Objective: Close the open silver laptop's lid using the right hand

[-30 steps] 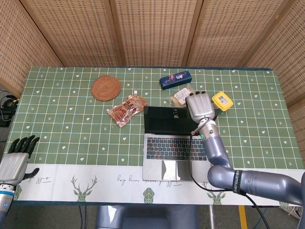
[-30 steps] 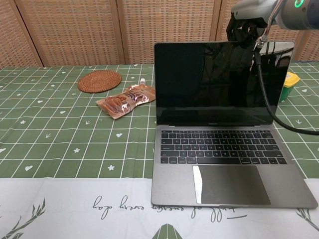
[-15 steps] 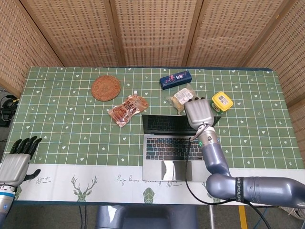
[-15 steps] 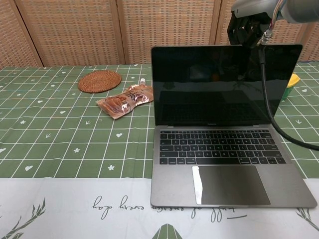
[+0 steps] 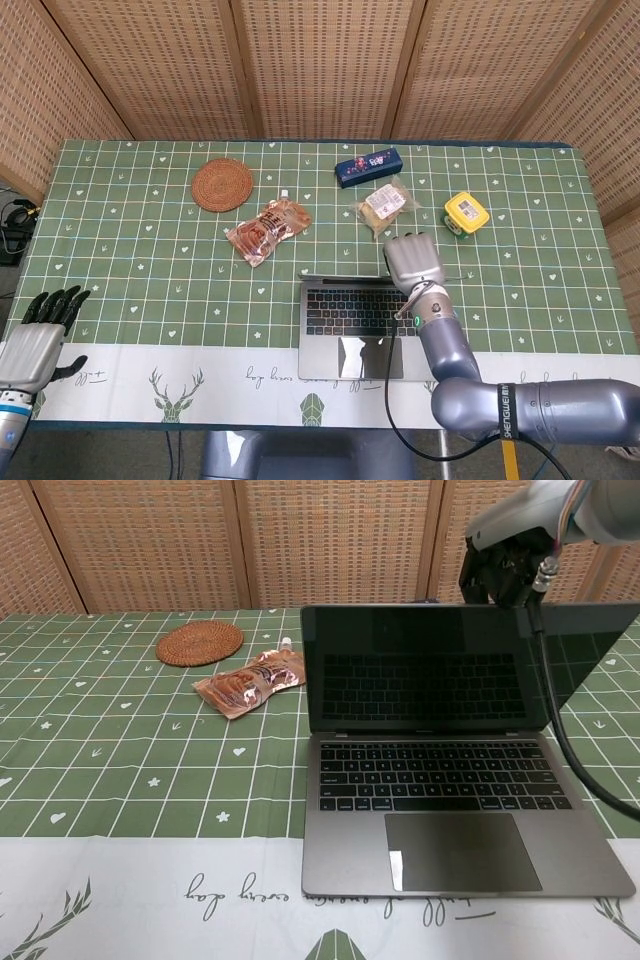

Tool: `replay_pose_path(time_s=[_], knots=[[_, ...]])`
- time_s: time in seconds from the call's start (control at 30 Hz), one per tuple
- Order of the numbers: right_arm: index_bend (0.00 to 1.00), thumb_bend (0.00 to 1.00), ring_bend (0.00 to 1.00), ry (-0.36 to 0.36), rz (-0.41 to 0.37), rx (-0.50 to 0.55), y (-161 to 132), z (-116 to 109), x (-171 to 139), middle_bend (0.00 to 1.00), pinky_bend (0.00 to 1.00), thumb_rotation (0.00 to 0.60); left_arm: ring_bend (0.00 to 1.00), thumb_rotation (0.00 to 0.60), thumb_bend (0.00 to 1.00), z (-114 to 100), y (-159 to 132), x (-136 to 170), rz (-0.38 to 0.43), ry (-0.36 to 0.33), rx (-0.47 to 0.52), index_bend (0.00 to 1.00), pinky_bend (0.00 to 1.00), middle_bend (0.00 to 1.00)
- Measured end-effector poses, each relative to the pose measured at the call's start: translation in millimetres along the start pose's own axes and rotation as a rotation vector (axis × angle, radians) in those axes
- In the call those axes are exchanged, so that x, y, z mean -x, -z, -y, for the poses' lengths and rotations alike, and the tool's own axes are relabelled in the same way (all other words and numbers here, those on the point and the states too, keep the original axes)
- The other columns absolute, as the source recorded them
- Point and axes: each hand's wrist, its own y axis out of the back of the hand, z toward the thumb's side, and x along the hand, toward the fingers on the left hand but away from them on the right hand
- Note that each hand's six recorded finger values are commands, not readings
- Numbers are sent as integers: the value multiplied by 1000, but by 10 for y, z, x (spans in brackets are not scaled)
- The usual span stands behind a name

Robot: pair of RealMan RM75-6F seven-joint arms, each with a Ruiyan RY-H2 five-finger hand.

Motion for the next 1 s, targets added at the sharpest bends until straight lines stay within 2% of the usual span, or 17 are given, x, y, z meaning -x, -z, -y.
replay_pose_path(time_s=[0.4,1.0], knots=[[600,1000,339,-147,-26,-6,-140,228,-139,455,377,600,0,600,250,-1,-23,9,13,0,1,0,0,0],[598,1000,339,-260,-26,-43,-297,411,-252,450,378,600,0,600,249,-10,-38,22,23,-2,3,0,0,0]])
